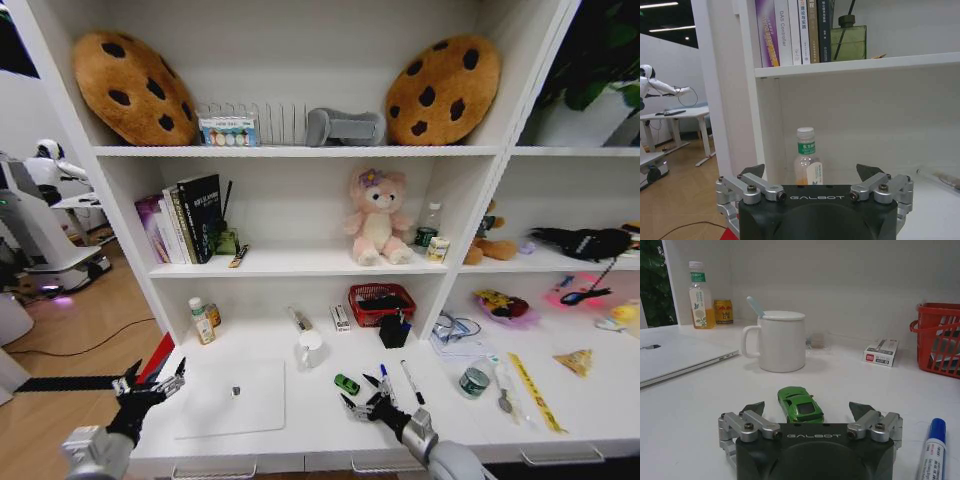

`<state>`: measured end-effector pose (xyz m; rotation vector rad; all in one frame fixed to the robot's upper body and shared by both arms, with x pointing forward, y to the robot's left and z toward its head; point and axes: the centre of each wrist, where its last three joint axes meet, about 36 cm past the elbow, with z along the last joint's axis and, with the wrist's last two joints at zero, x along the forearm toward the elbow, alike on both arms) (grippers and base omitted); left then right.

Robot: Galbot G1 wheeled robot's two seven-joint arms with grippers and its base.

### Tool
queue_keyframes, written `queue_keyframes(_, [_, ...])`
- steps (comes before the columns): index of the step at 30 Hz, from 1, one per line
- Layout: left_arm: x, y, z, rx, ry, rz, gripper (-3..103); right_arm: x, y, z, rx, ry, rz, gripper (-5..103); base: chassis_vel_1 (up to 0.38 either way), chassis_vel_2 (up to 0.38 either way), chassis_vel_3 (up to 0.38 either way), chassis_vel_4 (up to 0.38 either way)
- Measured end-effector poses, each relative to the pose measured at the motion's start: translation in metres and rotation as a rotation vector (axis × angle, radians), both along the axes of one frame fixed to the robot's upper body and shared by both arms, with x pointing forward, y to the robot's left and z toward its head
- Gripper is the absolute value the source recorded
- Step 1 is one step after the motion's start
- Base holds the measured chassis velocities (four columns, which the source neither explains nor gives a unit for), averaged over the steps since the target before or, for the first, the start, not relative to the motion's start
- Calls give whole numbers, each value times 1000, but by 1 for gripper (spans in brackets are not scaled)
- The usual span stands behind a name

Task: Organize the objects on the table.

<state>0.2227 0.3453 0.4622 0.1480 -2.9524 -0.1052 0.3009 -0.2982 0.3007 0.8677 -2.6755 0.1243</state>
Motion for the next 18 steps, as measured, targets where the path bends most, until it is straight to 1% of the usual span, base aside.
queue_keyframes(3, [-1, -1, 2, -2, -4, -5, 100, -1, 2, -1, 3, -3, -1, 80, 0, 0, 0, 0])
queue_keyframes(4, [-1, -1, 2, -2, -4, -5, 100, -1, 2, -1, 3, -3, -1, 80, 0, 0, 0, 0])
queue_keyframes(6, [-1, -2, 3, -2, -6, -6, 100, -1, 2, -2, 4, -2, -1, 70, 0, 0, 0, 0])
queue_keyframes(8, [-1, -2, 3, -2, -7, -5, 100, -1, 2, -2, 3, -1, -1, 70, 0, 0, 0, 0])
queue_keyframes(10, [-3, -2, 4, 12, -10, -12, 100, -1, 2, -3, 2, -1, -2, 58, 0, 0, 0, 0])
queue_keyframes(11, [-3, -2, 4, 12, -10, -12, 100, -1, 2, -3, 2, -1, -2, 58, 0, 0, 0, 0])
queue_keyframes(14, [-5, -3, 3, 9, -8, -6, 100, -1, 1, -3, -5, -2, -1, 41, 0, 0, 0, 0])
queue_keyframes(15, [-5, -3, 3, 9, -8, -6, 100, -1, 1, -3, -5, -2, -1, 41, 0, 0, 0, 0])
queue_keyframes(16, [-5, -3, 3, 10, -7, -4, 100, 0, 1, -4, -8, -3, -1, 37, 0, 0, 0, 0])
queue_keyframes(17, [-5, -3, 3, 11, -6, -2, 100, 0, 0, -5, -12, -4, -1, 34, 0, 0, 0, 0])
queue_keyframes(18, [-5, -3, 3, 11, -6, -2, 100, 0, 0, -5, -12, -4, -1, 34, 0, 0, 0, 0])
